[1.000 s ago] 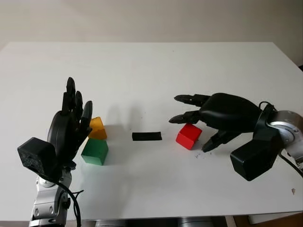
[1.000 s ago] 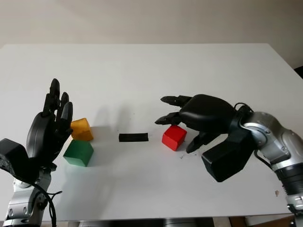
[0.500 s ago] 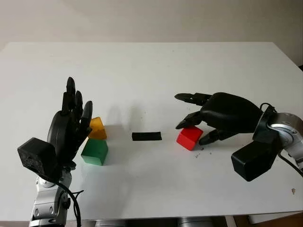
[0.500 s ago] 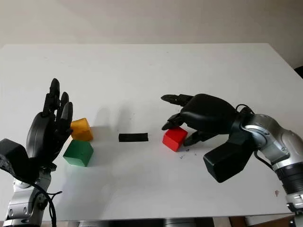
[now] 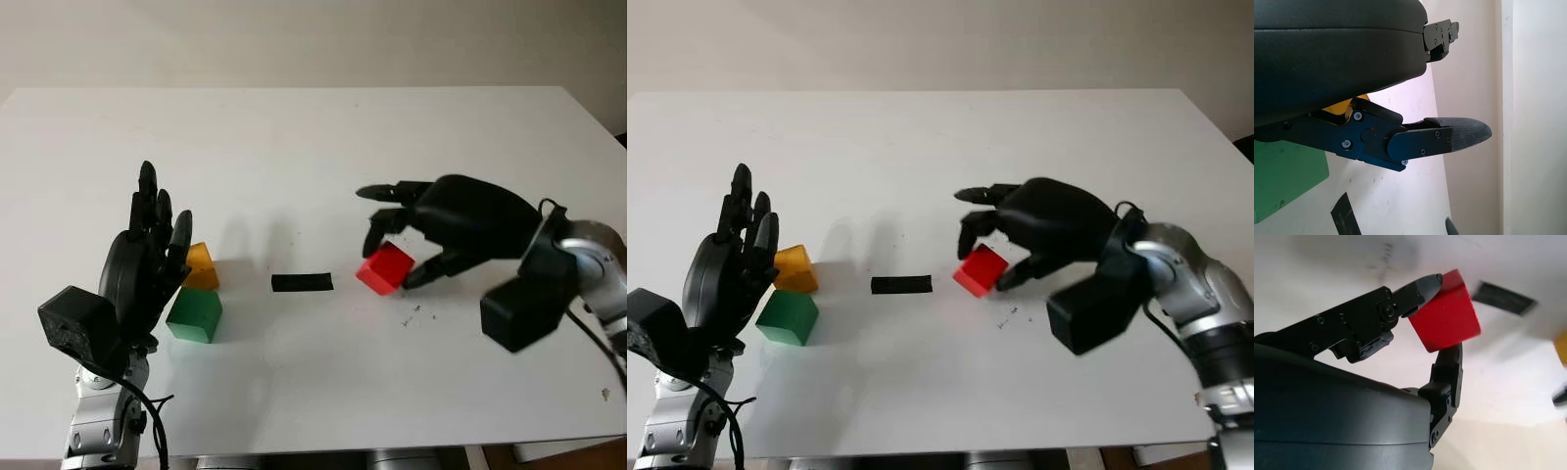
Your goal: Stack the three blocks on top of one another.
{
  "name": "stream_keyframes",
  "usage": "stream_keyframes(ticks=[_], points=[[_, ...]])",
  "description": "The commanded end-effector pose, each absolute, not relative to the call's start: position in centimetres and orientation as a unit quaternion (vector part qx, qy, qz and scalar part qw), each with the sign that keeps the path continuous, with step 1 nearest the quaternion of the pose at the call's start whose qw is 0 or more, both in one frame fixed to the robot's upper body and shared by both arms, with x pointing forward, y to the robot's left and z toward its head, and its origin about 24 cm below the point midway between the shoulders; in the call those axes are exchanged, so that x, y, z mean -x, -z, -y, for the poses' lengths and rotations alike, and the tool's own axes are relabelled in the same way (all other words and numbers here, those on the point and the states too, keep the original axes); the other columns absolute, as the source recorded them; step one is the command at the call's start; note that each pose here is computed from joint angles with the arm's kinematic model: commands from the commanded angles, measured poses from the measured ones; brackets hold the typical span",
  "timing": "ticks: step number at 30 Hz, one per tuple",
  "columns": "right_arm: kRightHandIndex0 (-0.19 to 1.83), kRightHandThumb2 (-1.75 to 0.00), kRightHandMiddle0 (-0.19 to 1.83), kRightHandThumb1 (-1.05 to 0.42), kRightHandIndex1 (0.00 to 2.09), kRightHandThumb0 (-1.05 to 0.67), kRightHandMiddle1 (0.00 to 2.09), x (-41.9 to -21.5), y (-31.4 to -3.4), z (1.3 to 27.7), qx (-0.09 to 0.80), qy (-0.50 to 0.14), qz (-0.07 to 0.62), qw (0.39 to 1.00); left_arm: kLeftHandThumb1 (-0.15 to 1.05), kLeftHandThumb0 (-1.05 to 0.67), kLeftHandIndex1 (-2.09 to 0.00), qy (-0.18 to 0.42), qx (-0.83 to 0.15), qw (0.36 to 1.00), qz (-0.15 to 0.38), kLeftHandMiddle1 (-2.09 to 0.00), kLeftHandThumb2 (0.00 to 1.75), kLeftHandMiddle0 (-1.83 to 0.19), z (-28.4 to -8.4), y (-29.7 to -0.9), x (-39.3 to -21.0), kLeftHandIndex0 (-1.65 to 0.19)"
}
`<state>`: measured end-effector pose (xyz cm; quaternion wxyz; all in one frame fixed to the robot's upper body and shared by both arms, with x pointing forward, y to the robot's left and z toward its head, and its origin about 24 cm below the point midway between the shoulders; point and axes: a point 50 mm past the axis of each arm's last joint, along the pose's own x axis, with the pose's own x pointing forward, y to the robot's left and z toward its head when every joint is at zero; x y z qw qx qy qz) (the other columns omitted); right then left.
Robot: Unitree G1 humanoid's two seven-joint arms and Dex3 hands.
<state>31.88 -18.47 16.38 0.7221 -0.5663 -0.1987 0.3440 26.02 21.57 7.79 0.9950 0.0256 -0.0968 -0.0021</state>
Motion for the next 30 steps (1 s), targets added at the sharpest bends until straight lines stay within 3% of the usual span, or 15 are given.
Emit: stream_keyframes(ticks=[1, 14, 30], points=[[0.24, -0.05, 0.46, -0.91, 0.04, -0.33, 1.28, -32.3, -17.5, 17.6, 0.529, -0.344, 0.209, 0.747, 1.05, -0.68, -0.03, 0.004, -0.026, 0.995, 0.100, -0.05, 0.50, 0.19, -21.3, -7.8, -26.0, 0.19], [0.20, -0.05, 0.32, -0.94, 0.04, -0.36, 1.54, -32.2, -15.4, 14.0, 0.391, -0.317, 0.118, 0.856, 1.05, -0.72, -0.03, 0.001, -0.028, 0.994, 0.104, -0.05, 0.49, 0.19, -21.4, -7.7, -25.9, 0.19], [0.15, -0.06, 0.17, -0.99, 0.03, -0.33, 1.60, -30.7, -11.5, 12.8, 0.371, -0.276, 0.036, 0.886, 1.05, -0.71, 0.00, 0.003, -0.030, 0.993, 0.110, -0.02, 0.51, 0.19, -21.1, -7.9, -26.2, 0.19]])
